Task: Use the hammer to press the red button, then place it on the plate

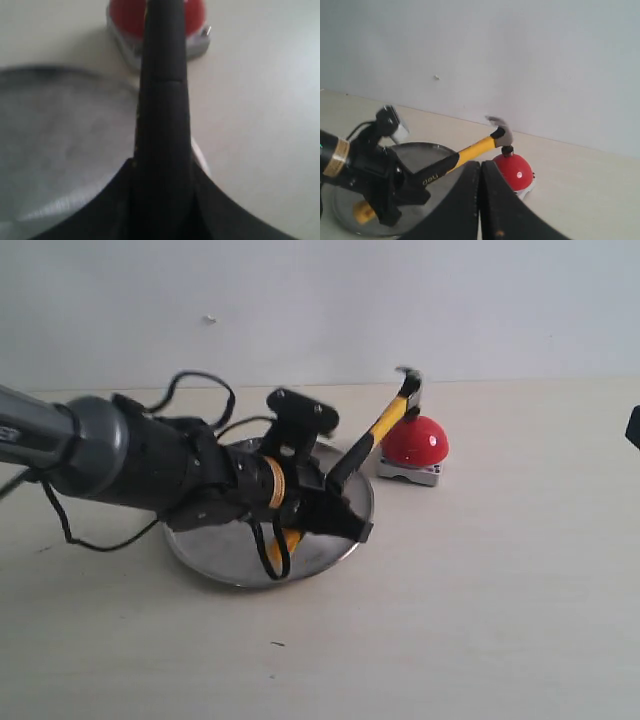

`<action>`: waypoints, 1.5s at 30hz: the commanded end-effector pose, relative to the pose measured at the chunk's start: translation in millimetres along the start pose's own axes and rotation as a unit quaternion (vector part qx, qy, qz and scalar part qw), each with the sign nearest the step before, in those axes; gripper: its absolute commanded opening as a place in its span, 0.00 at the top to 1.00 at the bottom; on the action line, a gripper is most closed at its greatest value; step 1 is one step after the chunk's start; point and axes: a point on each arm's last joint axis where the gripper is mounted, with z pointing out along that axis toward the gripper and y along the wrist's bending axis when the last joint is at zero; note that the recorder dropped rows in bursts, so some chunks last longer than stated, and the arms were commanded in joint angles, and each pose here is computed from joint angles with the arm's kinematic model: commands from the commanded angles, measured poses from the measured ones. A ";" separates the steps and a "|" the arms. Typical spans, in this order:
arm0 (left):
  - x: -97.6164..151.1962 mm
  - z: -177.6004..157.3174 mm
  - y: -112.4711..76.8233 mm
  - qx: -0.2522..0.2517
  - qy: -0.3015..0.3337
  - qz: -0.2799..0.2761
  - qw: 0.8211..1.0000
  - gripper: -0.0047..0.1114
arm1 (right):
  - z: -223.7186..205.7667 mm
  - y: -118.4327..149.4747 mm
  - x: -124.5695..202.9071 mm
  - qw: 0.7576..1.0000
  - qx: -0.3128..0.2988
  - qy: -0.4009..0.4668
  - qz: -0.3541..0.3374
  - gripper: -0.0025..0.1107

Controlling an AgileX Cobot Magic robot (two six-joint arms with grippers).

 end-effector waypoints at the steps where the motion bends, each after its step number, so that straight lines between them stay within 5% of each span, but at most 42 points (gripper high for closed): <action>1: 4.7 15.4 -0.2 0.016 -0.011 -0.006 1.000 0.96 | -0.6 2.7 0.4 1.000 -0.015 -0.007 0.002 0.98; 12: -68.2 -65.6 -7.3 0.016 -0.129 0.018 0.991 0.96 | -0.6 3.2 0.0 1.000 -0.018 -0.009 0.004 0.98; 17: -78.0 -92.1 -7.7 0.013 -0.152 0.012 0.988 0.96 | -0.6 3.2 0.0 1.000 -0.018 -0.009 0.004 0.98; 30: -14.9 -96.1 12.4 0.063 -0.145 -0.152 0.976 0.96 | -0.6 3.1 0.2 1.000 -0.017 -0.008 0.003 0.98; 45: 36.7 -74.2 25.7 0.036 -0.106 -0.291 0.950 0.96 | -0.7 3.6 -0.1 1.000 -0.019 -0.010 0.002 0.98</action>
